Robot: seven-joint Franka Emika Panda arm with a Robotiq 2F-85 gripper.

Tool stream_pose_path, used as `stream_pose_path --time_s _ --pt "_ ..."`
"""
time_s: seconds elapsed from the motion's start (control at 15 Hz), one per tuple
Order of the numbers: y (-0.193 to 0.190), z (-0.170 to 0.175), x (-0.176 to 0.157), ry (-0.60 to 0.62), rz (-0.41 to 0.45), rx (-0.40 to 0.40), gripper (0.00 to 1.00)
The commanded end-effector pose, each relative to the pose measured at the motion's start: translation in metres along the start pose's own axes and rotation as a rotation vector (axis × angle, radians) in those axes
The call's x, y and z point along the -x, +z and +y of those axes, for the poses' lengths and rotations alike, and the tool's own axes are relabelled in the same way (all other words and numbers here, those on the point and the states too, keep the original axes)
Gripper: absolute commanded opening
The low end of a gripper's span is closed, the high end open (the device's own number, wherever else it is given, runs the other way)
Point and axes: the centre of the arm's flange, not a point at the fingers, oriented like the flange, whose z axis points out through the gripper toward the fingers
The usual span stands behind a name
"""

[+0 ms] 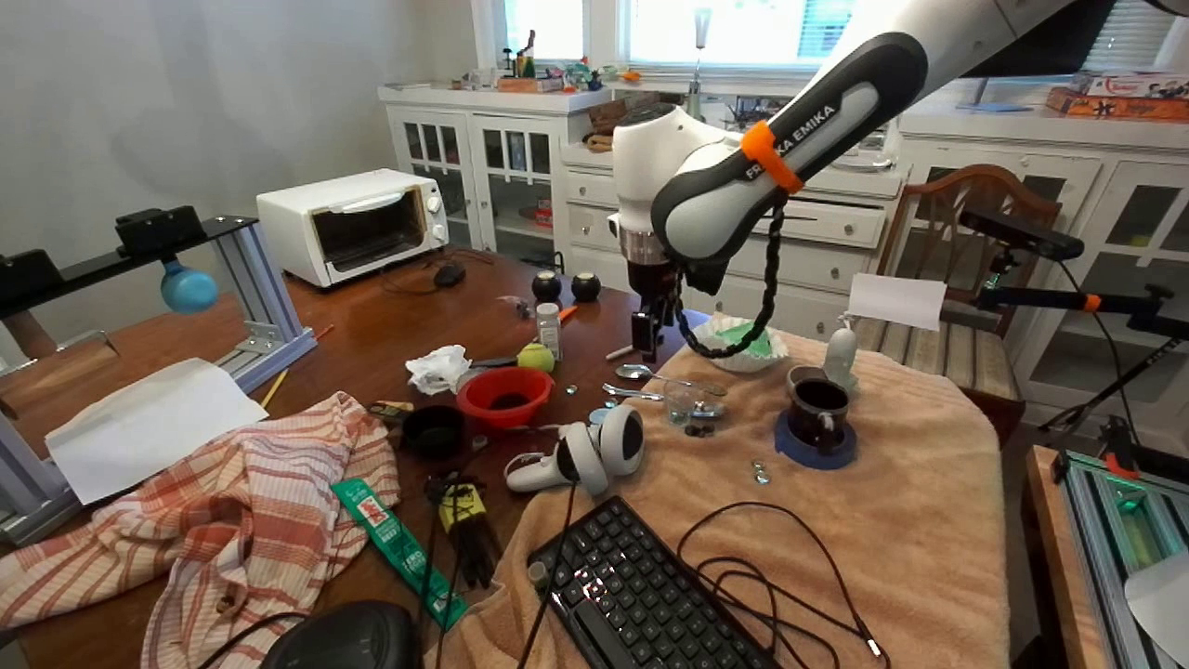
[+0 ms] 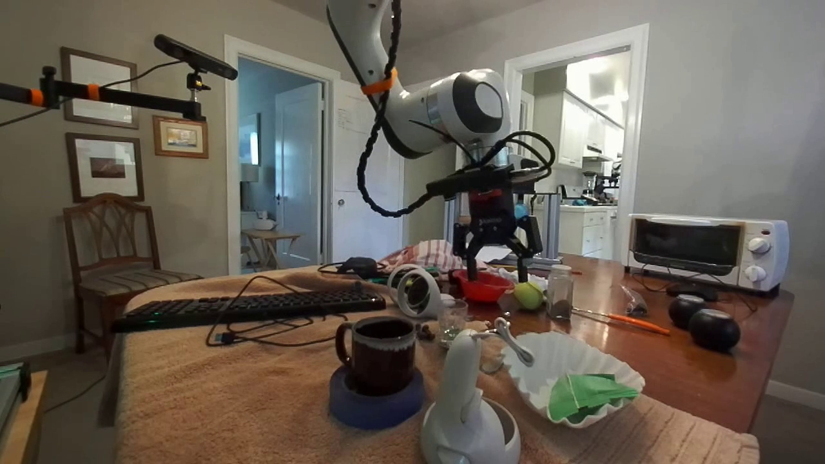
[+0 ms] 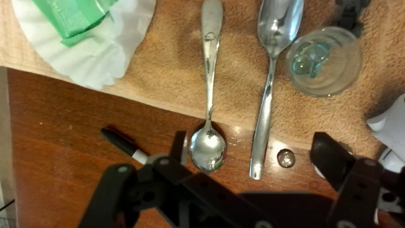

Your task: Move a spoon to the right

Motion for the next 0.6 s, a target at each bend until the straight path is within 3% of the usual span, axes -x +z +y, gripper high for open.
stream_pose_path --time_s 0.0,0.4,0.47,0.53 --pt "0.019 0.028 -0.023 0.092 -0.068 -0.142 1.0" --pt "0.05 0.072 -0.04 0.296 -0.086 -0.29 1.0" --pt "0.038 0.061 -0.018 0.242 -0.069 -0.234 1.0" --pt "0.042 0.066 -0.019 0.252 -0.07 -0.237 1.0"
